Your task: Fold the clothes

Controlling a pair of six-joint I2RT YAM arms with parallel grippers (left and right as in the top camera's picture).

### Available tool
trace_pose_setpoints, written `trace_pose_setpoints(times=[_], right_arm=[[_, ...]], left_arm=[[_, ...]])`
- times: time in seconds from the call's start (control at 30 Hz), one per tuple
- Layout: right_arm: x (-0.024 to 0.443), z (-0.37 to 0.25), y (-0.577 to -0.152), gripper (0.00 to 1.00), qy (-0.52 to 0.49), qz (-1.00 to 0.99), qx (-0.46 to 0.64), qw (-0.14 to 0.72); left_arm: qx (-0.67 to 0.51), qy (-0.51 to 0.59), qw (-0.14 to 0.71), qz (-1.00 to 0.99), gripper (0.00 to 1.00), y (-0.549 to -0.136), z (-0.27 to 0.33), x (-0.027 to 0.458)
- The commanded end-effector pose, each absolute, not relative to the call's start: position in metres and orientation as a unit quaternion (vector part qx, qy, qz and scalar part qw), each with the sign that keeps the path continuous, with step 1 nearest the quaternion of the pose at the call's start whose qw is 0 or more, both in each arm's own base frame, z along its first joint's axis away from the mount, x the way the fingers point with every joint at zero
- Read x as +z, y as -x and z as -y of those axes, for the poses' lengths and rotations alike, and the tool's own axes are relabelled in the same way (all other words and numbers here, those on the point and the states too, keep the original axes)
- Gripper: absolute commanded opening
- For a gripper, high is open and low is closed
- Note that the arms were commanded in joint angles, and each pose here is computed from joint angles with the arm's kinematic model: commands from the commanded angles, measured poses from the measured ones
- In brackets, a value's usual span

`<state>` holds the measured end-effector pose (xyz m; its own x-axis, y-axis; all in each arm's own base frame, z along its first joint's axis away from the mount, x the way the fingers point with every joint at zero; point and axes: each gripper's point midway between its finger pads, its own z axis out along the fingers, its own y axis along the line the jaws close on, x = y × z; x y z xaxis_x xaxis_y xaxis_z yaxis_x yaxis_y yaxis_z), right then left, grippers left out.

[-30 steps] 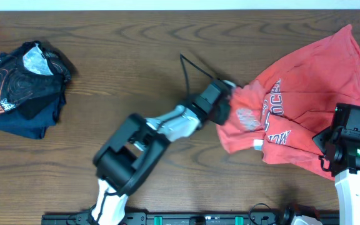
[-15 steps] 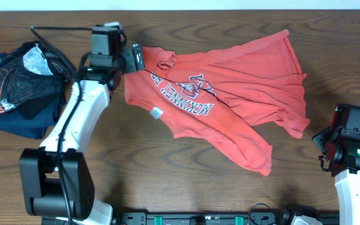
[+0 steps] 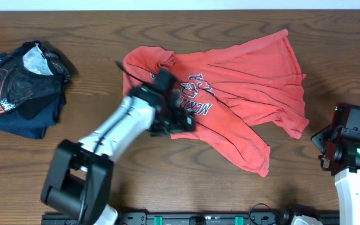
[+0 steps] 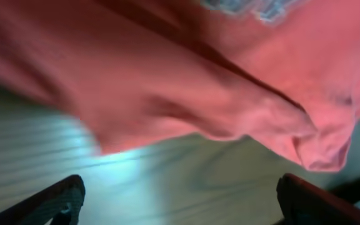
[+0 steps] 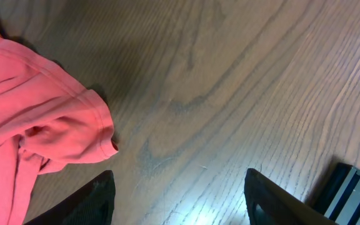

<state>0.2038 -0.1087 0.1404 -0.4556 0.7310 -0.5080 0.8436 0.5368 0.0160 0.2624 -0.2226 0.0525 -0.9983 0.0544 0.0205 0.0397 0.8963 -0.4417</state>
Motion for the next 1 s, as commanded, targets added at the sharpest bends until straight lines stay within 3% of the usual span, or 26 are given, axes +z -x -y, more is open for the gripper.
trace_pose_setpoints(times=[0.0,0.4,0.67,0.97], right_arm=[[0.144,0.11,-0.205,0.64,-0.461,-0.847,-0.119,0.236],[0.143,0.109,-0.205,0.64,-0.457,-0.85,-0.117,0.234],[0.143,0.108,-0.206,0.64,-0.454,-0.852,-0.115,0.233],[0.143,0.108,-0.206,0.64,-0.453,-0.853,-0.115,0.233]], left_arm=[[0.232,-0.012,0.038,0.972,0.97,-0.241,0.247,0.041],[0.246,-0.122,-0.059,0.96,0.85,-0.24,0.317,0.027],[0.257,-0.167,-0.051,0.951,0.8,-0.239,0.336,0.007],[0.266,-0.166,-0.054,0.948,0.61,-0.242,0.34,0.007]])
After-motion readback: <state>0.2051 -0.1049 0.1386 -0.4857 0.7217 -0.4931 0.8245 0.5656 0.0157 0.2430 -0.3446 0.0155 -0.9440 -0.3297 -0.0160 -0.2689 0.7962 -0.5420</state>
